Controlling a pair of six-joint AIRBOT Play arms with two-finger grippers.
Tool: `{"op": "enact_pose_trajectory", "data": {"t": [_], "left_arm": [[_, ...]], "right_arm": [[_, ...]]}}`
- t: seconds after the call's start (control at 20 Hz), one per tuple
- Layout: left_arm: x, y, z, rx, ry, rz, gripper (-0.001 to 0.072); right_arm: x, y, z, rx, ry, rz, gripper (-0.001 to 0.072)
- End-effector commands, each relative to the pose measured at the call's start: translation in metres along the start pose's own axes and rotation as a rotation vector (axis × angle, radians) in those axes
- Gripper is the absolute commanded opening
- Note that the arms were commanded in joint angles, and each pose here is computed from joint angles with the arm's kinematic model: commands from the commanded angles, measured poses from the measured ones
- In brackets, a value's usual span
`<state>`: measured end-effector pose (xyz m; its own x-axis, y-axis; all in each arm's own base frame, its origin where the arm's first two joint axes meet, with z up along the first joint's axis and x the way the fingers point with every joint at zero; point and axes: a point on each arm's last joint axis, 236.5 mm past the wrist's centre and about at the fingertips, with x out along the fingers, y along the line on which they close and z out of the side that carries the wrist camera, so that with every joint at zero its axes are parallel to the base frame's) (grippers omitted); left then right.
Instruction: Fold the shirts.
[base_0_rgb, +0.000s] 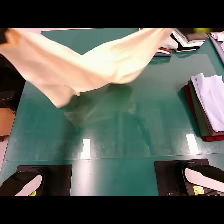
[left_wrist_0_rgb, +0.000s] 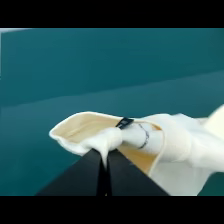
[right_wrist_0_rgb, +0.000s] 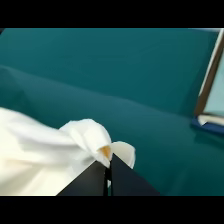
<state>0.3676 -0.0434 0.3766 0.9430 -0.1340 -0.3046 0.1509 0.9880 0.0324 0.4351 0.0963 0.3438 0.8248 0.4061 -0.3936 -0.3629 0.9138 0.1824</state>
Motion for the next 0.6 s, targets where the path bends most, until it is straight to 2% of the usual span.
{"op": "enact_pose_trajectory", "data": {"t": [0.0, 0.2, 0.3, 0.45, 0.55], "left_arm": [[-0.102, -0.001, 0.050, 0.018, -0.230, 0.024, 0.0024], [-0.201, -0.006, 0.080, 0.026, -0.420, 0.029, 0.0024], [-0.226, -0.009, 0.084, 0.018, -0.450, 0.019, 0.0024], [-0.212, -0.019, 0.069, 0.006, -0.367, -0.029, 0.0023], [-0.158, -0.019, 0.024, 0.000, -0.145, -0.042, 0.0024]], "right_arm": [[-0.117, 0.010, 0.052, -0.094, -0.181, -0.109, 0.0018], [-0.204, 0.011, 0.067, -0.128, -0.317, -0.255, 0.0018], [-0.228, -0.001, 0.065, -0.118, -0.336, -0.345, 0.0018], [-0.228, -0.024, 0.056, -0.072, -0.297, -0.405, 0.0017], [-0.198, -0.039, 0.042, -0.017, -0.204, -0.354, 0.0017]]}}
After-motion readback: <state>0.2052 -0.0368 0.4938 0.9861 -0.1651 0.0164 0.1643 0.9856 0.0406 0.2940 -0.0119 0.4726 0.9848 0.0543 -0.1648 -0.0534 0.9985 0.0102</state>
